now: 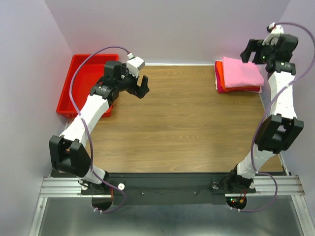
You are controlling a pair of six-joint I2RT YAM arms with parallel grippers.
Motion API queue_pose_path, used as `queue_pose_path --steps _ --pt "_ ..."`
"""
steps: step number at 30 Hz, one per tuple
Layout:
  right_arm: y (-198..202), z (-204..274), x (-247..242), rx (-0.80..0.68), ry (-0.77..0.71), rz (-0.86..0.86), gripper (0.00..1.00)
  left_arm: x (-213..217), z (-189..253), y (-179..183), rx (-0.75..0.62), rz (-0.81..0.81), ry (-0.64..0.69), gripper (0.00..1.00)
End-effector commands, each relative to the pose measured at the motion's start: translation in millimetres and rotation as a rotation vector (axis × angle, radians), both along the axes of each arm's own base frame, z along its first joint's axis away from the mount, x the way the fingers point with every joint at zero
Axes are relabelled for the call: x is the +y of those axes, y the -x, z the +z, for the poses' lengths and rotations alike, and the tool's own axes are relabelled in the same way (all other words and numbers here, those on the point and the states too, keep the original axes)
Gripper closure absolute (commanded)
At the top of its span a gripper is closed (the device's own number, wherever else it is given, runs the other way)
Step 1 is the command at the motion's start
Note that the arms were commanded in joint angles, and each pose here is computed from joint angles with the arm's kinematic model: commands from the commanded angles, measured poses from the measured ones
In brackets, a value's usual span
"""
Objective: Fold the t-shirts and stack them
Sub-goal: Neatly place the folded tshirt to the corner
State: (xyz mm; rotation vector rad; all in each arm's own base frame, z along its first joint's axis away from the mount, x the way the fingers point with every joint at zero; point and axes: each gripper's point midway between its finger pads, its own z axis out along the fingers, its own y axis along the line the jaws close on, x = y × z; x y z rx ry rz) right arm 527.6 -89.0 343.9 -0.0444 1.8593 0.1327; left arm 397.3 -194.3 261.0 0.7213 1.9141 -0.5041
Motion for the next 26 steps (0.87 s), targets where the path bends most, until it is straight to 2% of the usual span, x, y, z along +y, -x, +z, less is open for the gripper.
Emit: queue_pose_path --steps 1,3,4,7,8,10,11,19,26 --pt "36.1 -44.0 22.6 0.155 -0.104 0.056 0.0 5.2 24.4 2.1 -0.062 0.015 -0.003 0.01" --pt "54.3 -57.6 35.6 0.204 -0.143 0.096 0.0 7.8 20.3 8.6 -0.047 0.017 -0.011 0.01" --pt "67.7 -83.2 41.5 0.267 -0.163 0.11 0.0 9.0 14.9 11.5 -0.035 0.015 -0.02 0.01" --pt "100.0 -94.7 54.5 0.296 -0.162 0.146 0.0 14.4 1.0 20.3 -0.001 0.016 -0.056 0.01" --pt "114.6 -115.5 59.9 0.342 -0.176 0.157 0.0 19.1 -7.6 23.6 0.019 0.031 -0.071 0.01" --pt "135.3 -114.7 67.8 0.336 -0.168 0.176 0.0 23.8 -20.6 30.9 0.047 0.031 -0.102 0.01" --pt "149.9 -134.2 73.6 0.381 -0.18 0.194 0.0 28.3 -31.4 37.6 0.072 0.038 -0.118 0.01" --pt "216.8 -151.2 91.5 0.379 -0.111 0.241 0.0 52.6 -76.2 67.7 0.119 0.086 -0.2 0.01" --pt "239.3 -139.9 98.8 0.329 -0.088 0.247 0.0 63.4 -60.5 76.6 0.04 0.136 -0.187 0.01"
